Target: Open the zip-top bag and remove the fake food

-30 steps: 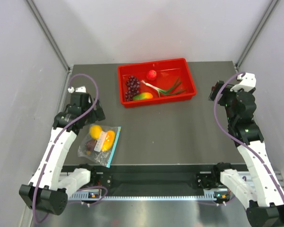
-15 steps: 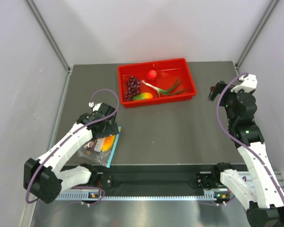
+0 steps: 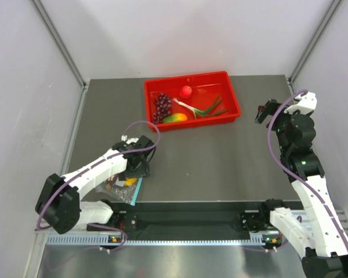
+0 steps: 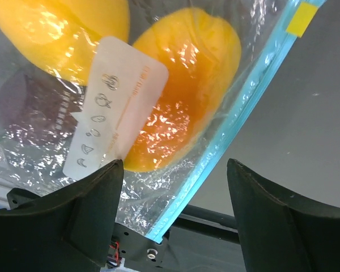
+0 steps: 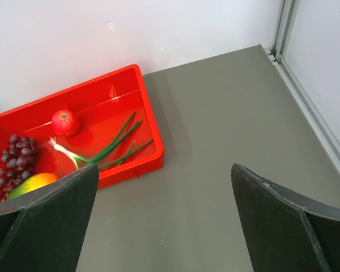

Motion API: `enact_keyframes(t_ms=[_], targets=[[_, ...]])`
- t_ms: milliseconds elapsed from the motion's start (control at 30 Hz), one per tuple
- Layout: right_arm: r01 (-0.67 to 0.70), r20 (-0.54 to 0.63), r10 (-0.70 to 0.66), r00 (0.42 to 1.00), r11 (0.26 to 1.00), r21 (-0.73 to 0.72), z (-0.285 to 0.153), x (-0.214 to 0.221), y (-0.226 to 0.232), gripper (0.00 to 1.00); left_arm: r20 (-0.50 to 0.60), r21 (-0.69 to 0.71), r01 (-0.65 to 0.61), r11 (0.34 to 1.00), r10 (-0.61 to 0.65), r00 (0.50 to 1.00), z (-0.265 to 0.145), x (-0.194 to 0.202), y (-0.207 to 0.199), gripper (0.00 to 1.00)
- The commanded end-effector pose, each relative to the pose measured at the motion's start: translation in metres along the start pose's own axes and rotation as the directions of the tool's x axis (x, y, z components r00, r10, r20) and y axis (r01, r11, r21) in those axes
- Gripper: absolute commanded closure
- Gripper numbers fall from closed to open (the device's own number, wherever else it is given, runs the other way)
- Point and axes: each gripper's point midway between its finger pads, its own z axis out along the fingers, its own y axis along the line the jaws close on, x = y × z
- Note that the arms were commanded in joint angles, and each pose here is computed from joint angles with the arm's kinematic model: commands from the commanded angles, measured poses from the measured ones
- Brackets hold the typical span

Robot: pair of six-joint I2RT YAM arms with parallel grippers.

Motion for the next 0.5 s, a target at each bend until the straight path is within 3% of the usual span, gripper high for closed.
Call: enact_keyframes(t_ms=[0, 133, 467], targets=[[-0.024, 0.027, 0.024, 0.999, 1.000, -0.008, -0.002, -0.005, 0.001, 0.00, 0.000, -0.053, -0.039, 0.998, 0.039, 0.999, 0.001, 0.008, 0.002, 0.23], [-0.026, 0.031, 0.026, 0.999, 1.000, -0.005, -0.003, -0.006, 0.001, 0.00, -0.003, -0.141, -0.084, 0.986, 0.084, 0.996, 0.004, 0.013, 0.009, 0.22], [-0.026, 0.029, 0.026, 0.999, 1.000, -0.001, -0.001, -0.005, 0.000, 0.00, -0.087, -0.181, -0.163, 0.970, 0.149, 0.985, 0.020, 0.033, 0.004, 0.25]])
